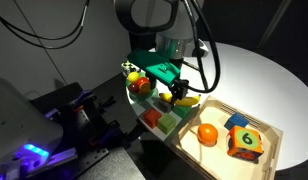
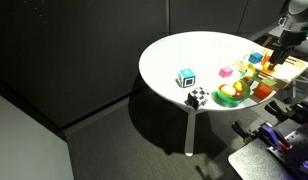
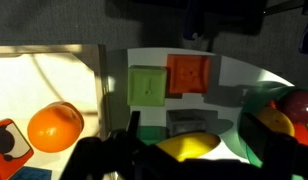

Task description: Put the blue block in the crate

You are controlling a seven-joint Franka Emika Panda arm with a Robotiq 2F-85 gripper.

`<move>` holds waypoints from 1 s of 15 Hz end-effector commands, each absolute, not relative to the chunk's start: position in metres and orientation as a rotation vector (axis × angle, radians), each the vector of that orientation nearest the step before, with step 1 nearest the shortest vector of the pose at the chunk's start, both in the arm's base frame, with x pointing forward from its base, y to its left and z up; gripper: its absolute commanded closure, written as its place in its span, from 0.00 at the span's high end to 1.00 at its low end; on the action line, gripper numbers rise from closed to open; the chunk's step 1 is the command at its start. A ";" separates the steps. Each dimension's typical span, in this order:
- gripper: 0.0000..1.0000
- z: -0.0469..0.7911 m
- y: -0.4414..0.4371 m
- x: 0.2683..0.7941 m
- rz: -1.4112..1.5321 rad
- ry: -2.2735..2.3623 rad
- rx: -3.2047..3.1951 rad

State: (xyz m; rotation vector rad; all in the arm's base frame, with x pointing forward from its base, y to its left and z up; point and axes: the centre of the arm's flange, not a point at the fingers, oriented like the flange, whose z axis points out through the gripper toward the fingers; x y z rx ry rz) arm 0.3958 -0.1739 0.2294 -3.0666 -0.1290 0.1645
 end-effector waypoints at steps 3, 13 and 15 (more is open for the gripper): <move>1.00 0.254 -0.150 0.366 0.092 -0.057 -3.080; 1.00 0.285 -0.103 0.345 0.109 -0.110 -3.127; 1.00 0.291 -0.093 0.345 0.107 -0.122 -3.122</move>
